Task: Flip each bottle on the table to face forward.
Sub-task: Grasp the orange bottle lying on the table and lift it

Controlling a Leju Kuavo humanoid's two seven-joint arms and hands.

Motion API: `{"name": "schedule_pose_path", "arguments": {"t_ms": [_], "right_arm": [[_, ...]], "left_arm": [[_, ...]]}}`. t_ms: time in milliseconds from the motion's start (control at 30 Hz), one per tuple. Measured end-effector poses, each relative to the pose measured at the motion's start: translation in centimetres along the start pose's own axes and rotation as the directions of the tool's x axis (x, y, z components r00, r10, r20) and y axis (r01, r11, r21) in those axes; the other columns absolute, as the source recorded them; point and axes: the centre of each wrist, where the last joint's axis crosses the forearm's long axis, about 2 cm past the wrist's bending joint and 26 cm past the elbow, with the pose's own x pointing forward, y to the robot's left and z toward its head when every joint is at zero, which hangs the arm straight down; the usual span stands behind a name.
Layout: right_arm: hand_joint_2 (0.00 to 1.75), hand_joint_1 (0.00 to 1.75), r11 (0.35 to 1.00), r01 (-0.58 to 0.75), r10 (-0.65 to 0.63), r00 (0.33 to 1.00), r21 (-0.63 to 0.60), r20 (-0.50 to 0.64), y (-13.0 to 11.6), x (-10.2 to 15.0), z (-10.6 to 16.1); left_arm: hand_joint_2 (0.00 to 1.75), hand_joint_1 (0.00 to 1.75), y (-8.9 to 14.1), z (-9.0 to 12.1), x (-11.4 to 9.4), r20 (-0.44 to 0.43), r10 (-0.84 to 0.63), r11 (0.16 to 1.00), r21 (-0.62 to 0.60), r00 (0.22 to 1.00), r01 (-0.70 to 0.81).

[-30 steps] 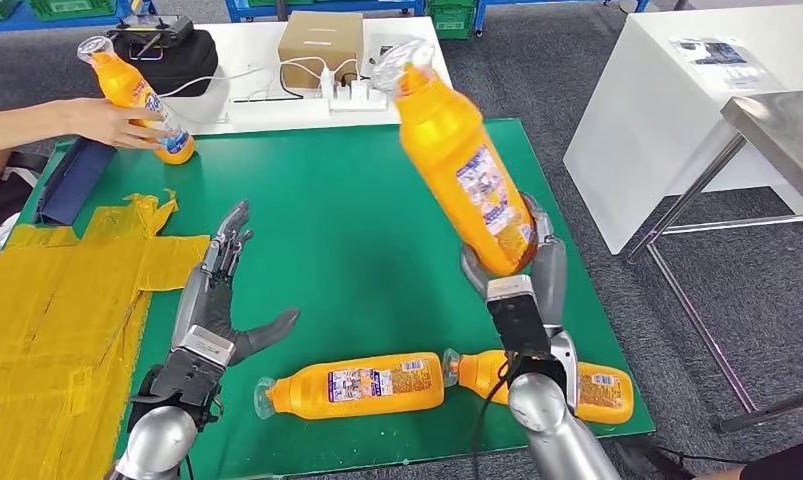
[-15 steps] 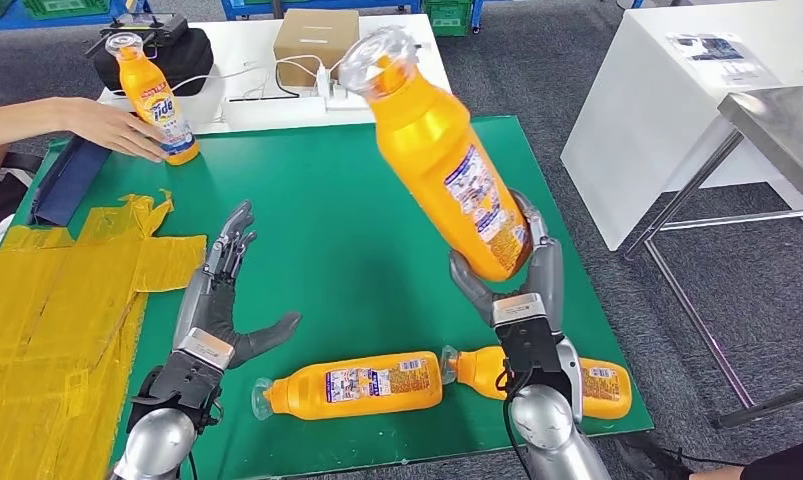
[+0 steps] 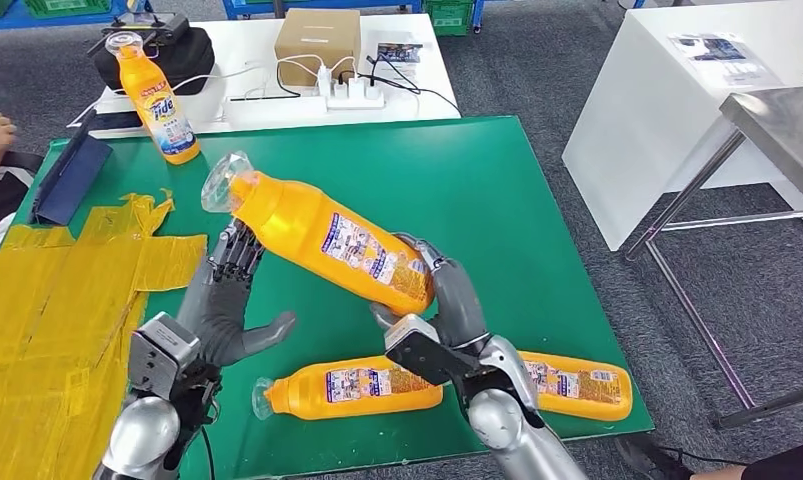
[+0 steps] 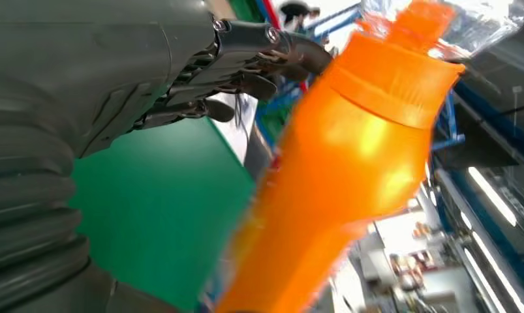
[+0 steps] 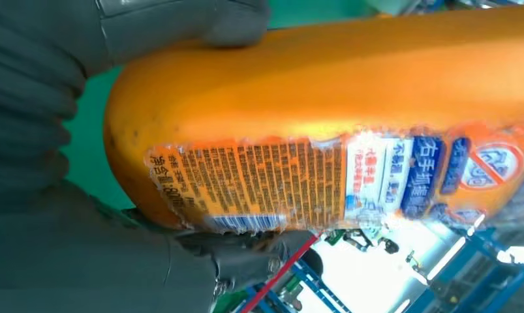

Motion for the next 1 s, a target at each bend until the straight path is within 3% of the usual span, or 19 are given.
{"name": "schedule_pose_path", "arguments": {"t_ms": [267, 567, 700, 1000], "right_arm": [[1.75, 1.75, 0.993, -0.044, 0.044, 0.999, 0.112, 0.007, 2.4, -0.2, -0.4], [1.75, 1.75, 0.986, -0.075, 0.072, 0.997, 0.151, 0.027, 3.8, 0.2, -0.8], [1.75, 1.75, 0.984, -0.077, 0.072, 0.997, 0.161, 0.034, 4.1, 0.3, -0.8], [1.75, 1.75, 0.987, -0.060, 0.056, 0.998, 0.148, 0.037, 4.5, 0.7, -0.8]], "left_arm": [[1.75, 0.00, 0.5, -1.1, 0.4, 0.023, 0.088, 0.996, -0.027, 0.996, -0.087], [1.75, 0.00, 0.8, -1.7, 0.2, 0.012, 0.126, 0.991, -0.038, 0.992, -0.126], [1.75, 1.75, 0.8, -1.7, -0.1, -0.008, 0.110, 0.994, -0.027, 0.994, -0.110], [1.75, 1.75, 0.1, -1.9, -0.5, -0.024, 0.070, 0.998, -0.001, 0.997, -0.070]]}}
